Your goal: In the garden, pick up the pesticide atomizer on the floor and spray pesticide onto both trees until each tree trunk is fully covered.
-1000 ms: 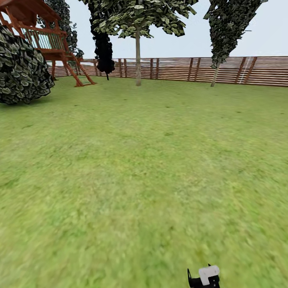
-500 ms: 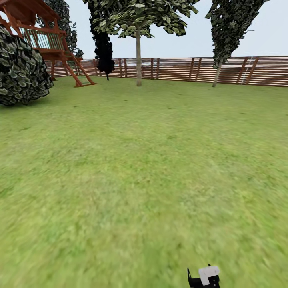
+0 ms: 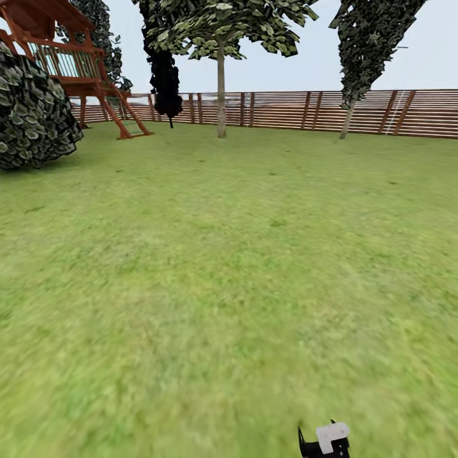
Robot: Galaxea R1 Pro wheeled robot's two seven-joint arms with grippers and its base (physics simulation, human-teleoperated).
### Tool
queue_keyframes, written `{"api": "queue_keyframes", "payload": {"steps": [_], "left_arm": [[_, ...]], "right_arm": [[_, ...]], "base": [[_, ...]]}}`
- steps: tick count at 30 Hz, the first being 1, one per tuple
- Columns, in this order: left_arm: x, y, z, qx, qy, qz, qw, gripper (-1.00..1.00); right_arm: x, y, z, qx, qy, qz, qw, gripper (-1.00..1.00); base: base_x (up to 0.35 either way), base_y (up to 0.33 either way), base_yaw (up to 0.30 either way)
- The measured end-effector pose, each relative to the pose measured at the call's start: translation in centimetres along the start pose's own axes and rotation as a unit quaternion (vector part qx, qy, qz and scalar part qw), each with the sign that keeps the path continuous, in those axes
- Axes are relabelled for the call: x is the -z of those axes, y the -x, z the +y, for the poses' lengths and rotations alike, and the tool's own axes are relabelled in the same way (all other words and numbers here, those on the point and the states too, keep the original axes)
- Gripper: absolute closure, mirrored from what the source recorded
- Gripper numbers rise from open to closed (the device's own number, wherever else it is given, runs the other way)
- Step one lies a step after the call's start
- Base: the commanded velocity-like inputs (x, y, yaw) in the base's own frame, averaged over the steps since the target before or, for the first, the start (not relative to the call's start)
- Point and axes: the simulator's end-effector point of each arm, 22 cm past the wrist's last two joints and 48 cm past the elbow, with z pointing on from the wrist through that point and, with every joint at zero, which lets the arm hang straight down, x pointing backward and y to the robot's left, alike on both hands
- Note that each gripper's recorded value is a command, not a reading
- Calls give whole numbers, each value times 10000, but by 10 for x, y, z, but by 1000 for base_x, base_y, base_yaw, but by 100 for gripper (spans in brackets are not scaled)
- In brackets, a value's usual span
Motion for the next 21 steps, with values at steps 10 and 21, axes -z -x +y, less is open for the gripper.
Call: {"api": "queue_keyframes", "payload": {"steps": [10,21], "left_arm": [[0,0,0,1,0,0,10000,100],[0,0,0,1,3,2,10000,100]], "right_arm": [[0,0,0,1,-3,0,10000,-100],[0,0,0,1,-2,0,10000,-100]], "base": [[320,101,0],[321,99,0]]}}
